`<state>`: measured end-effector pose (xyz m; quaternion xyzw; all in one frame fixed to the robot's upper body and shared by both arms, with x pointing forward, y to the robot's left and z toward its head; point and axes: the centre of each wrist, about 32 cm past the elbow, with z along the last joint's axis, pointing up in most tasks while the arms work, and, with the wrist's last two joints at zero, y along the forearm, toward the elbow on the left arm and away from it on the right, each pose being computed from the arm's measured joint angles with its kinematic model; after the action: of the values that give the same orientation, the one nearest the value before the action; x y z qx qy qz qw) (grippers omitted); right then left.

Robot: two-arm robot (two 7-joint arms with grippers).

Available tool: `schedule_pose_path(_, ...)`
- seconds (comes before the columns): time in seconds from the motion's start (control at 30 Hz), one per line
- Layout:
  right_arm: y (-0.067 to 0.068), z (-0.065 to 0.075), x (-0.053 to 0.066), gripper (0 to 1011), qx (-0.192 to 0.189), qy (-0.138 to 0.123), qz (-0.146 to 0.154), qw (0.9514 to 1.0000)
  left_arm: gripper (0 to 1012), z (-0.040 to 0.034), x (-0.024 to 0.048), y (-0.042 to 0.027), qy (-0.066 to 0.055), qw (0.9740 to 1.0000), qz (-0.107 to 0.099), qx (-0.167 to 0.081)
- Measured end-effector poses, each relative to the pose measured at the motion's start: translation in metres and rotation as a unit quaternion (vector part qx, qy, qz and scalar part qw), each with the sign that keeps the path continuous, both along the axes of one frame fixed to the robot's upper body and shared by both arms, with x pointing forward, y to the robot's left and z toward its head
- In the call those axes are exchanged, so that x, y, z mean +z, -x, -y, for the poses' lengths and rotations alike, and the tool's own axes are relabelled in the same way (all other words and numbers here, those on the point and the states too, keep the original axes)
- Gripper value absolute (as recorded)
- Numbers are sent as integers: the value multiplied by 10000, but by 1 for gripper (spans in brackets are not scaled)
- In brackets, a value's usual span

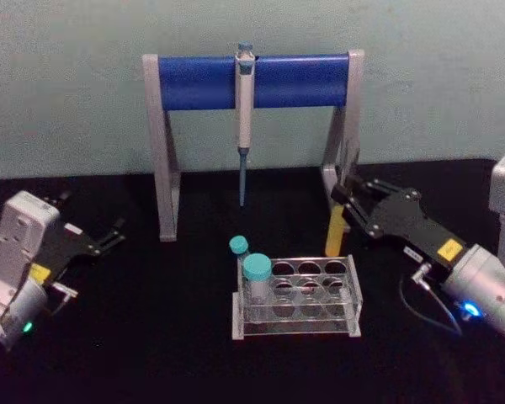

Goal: Pick up the test tube from the test tube rack, shake it, then place it back into the test tube rack.

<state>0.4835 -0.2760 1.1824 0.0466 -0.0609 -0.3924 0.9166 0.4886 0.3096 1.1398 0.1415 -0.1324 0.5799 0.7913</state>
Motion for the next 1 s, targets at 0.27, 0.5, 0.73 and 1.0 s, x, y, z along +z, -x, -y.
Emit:
schedule_pose_path(0.27, 151, -22, -37, 226, 109, -36, -130, 9998, 1010, 0, 0, 0, 0, 10000, 1, 0)
schedule_pose_path(0.5, 138, -135, -69, 226, 374, -123, -190, 9990, 1010, 0, 0, 0, 0, 10000, 0, 0)
schedule_pose_path(0.73, -9, -255, -89, 226, 575, -185, -166, 9980, 1010, 0, 0, 0, 0, 10000, 0, 0)
schedule_pose_path(1.0, -255, -314, -80, 226, 574, -198, -84, 9981, 1010, 0, 0, 0, 0, 10000, 0, 0)
